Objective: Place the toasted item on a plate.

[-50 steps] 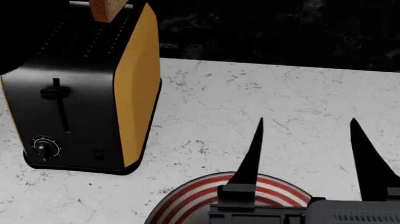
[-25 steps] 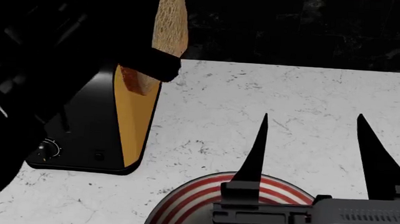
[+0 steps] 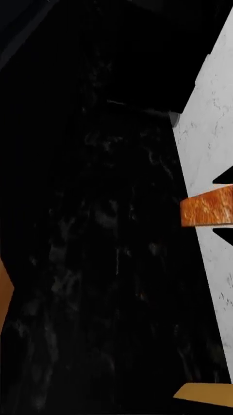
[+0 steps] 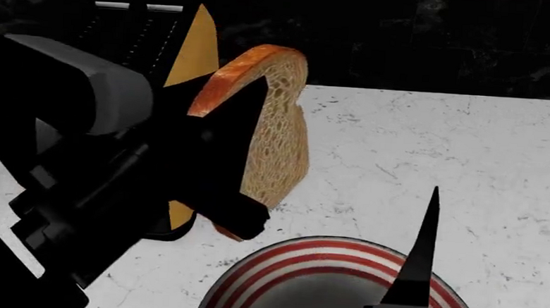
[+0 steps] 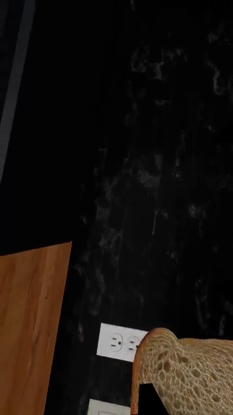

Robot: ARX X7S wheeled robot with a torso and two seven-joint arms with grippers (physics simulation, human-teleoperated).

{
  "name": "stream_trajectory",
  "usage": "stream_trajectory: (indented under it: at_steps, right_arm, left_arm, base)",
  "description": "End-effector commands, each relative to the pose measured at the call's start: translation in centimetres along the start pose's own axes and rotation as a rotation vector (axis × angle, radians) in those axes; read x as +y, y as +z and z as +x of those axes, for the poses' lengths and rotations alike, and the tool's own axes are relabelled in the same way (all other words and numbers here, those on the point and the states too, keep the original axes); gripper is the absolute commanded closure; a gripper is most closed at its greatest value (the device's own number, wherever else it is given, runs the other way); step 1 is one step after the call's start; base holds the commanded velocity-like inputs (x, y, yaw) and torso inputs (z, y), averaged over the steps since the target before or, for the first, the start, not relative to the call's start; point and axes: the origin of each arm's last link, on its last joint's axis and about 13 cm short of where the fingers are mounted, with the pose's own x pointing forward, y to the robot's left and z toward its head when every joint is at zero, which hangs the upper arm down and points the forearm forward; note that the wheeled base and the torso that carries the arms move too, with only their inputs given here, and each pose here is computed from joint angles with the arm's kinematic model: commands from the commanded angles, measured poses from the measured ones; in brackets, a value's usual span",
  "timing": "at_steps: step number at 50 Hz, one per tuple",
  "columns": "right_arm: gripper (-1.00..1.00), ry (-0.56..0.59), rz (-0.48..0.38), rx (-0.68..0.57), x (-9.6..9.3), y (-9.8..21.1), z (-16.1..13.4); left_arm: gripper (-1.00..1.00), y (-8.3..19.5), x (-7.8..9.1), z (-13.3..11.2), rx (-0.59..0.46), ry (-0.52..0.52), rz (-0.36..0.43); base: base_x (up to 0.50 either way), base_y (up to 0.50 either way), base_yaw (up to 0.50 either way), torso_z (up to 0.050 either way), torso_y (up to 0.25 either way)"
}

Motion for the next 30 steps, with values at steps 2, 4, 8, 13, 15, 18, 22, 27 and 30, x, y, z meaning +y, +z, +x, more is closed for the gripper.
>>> stream_trajectory:
  at_steps: [2,4,8,13,15,18,22,27,30]
  right_arm:
    - [-1.0,-0.09,0.015,0.061,-1.8,2.2,-1.8]
    - [-1.0,-0.095,0.014,0.061,-1.9,2.3,-1.9]
    - [-1.0,-0.092,0.012,0.061,-1.9,2.3,-1.9]
    - [-1.0,-0.086,0.007,0.059,-1.9,2.3,-1.8]
    - [-1.0,-0.084,0.005,0.055,-2.0,2.4,-1.7]
    - [-1.0,-0.091,-0.003,0.052,-2.0,2.4,-1.7]
    - [-1.0,-0.096,-0.008,0.052,-2.0,2.3,-1.8]
    - [-1.0,-0.097,-0.005,0.042,-2.0,2.3,-1.7]
    - [-1.0,-0.102,-0.008,0.043,-2.0,2.3,-1.8]
  left_arm:
    - [1.0,-2.0,-0.3,-1.0,0.041,-0.004,-0.141]
    - [1.0,-2.4,-0.2,-1.1,0.048,0.005,-0.179]
    - [1.0,-3.2,-0.4,-1.4,0.083,-0.005,-0.257]
    - [1.0,-3.7,-0.5,-1.8,0.103,-0.011,-0.33]
    - [1.0,-4.0,-0.5,-1.8,0.107,-0.012,-0.354]
    - [1.0,-4.4,-1.0,-2.0,0.116,-0.024,-0.387]
    - [1.0,-5.1,-1.6,-2.1,0.13,-0.045,-0.401]
    - [1.0,-5.4,-2.2,-1.9,0.143,-0.077,-0.425]
    - [1.0,-5.6,-2.5,-1.7,0.15,-0.088,-0.422]
  base:
    - [0.0,0.0,0.0,0.0,0.0]
    - [0.0,0.0,0.0,0.0,0.0]
    - [0.0,0.0,0.0,0.0,0.0]
    - [0.0,0.0,0.0,0.0,0.0]
    - [0.0,0.0,0.0,0.0,0.0]
    - [0.0,0.0,0.0,0.0,0.0]
    - [0.0,0.0,0.0,0.0,0.0]
    - [0.0,0.0,0.0,0.0,0.0]
    - [0.0,0.0,0.0,0.0,0.0]
